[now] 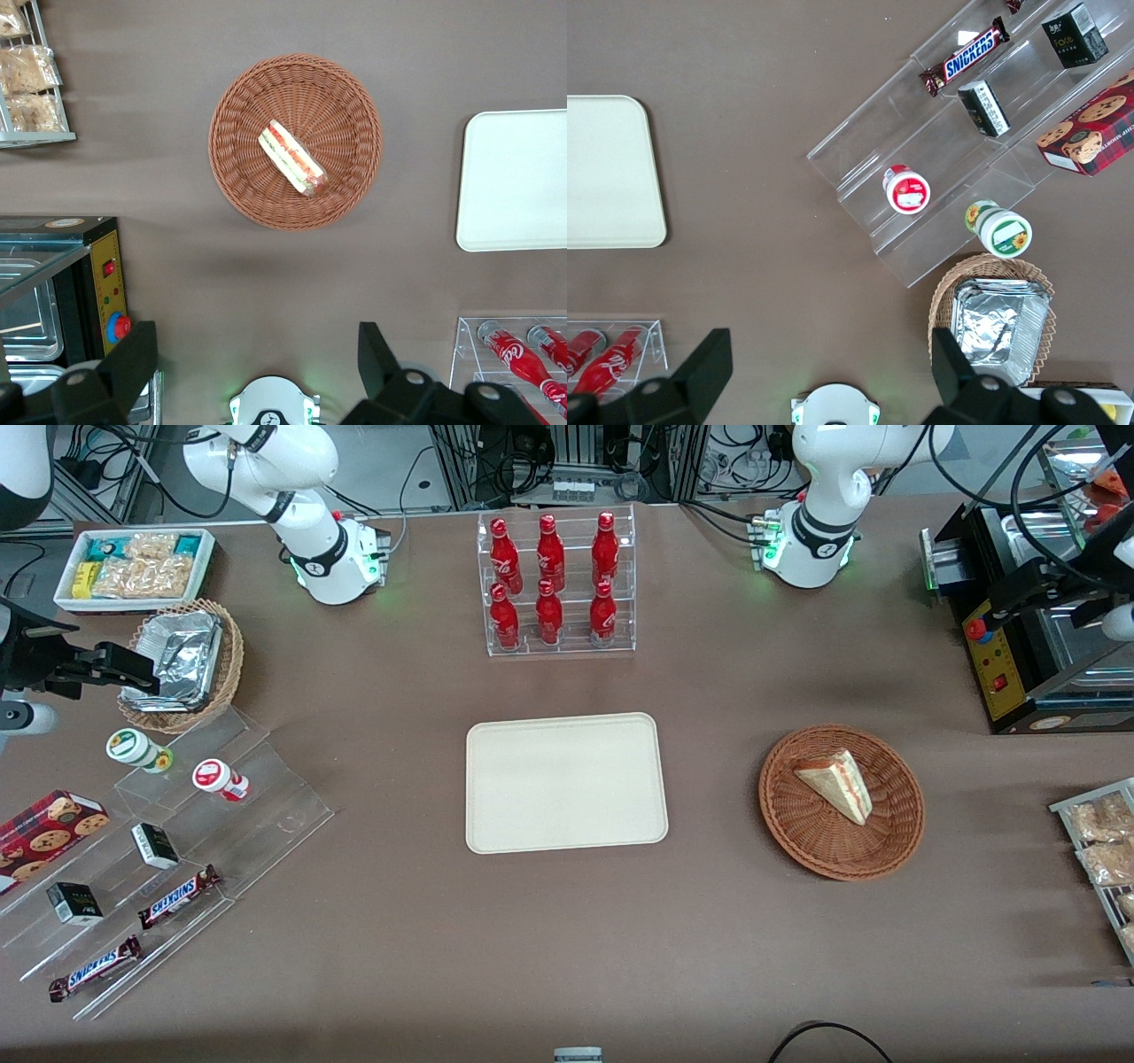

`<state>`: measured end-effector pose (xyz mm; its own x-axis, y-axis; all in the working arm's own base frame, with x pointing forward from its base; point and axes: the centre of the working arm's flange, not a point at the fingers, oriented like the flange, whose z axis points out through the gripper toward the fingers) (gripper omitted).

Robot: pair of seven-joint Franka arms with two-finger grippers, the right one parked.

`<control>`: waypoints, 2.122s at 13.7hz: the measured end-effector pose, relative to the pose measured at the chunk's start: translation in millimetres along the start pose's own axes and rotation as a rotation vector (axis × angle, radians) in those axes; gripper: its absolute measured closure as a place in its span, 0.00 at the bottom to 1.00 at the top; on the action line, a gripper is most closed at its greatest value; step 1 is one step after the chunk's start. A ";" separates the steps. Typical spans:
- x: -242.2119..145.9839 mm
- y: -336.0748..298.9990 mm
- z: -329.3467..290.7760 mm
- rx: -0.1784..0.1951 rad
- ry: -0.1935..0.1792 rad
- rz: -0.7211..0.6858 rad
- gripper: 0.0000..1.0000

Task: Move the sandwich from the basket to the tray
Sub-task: 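Move the left gripper over the wrapped sandwich in the wicker basket, then lower the left gripper and close it on the sandwich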

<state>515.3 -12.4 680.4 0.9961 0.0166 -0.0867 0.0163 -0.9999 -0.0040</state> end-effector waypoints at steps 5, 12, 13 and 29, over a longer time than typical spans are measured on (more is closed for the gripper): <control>12.4 0.1 20.1 0.003 -0.021 -0.001 0.00; 63.2 16.0 177.5 0.001 0.027 -0.240 0.00; 62.2 19.7 198.6 -0.004 0.046 -0.328 0.00; 38.3 51.0 384.0 -0.017 0.043 -0.742 0.00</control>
<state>520.9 -61.8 294.3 0.7250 0.6881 -0.0284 0.6874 -0.7256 -0.0307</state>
